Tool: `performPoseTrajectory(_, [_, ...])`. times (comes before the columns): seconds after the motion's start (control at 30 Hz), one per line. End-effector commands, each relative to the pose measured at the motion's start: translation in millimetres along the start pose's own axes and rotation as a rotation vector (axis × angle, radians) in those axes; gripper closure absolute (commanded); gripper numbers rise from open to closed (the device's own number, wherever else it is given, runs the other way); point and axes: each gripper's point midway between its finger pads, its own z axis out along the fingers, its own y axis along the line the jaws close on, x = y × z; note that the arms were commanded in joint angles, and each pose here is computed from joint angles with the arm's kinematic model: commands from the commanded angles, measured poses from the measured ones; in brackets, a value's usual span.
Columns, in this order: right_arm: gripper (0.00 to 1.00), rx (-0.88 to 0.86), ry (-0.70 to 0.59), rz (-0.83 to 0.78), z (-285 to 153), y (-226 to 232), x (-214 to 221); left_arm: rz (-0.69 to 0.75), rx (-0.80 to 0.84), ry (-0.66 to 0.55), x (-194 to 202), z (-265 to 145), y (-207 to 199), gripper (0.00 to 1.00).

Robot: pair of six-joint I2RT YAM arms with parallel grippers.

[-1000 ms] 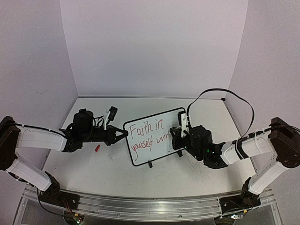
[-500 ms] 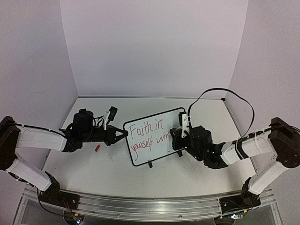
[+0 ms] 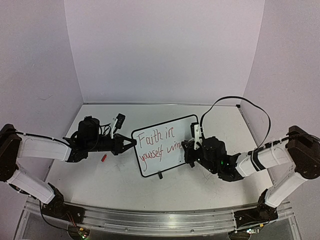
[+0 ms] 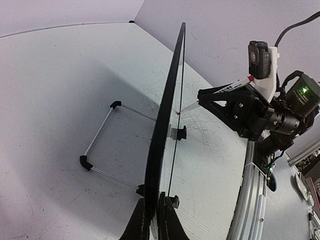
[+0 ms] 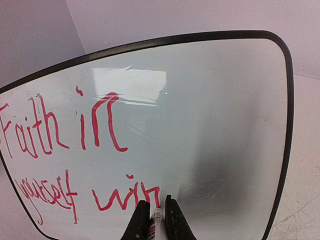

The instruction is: Write a sentence on the whiteboard

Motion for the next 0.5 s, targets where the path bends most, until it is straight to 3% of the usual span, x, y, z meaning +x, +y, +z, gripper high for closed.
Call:
performPoseTrajectory(0.0, [1.0, -0.008, -0.062, 0.006, -11.9, 0.2, -26.4, 0.064, -0.009, -0.03, -14.8, 0.0, -2.4, 1.0])
performPoseTrajectory(0.47, [1.0, 0.022, -0.121, -0.01, -2.0, -6.6, -45.6, 0.061, -0.008, -0.03, -14.7, 0.0, -3.0, 1.0])
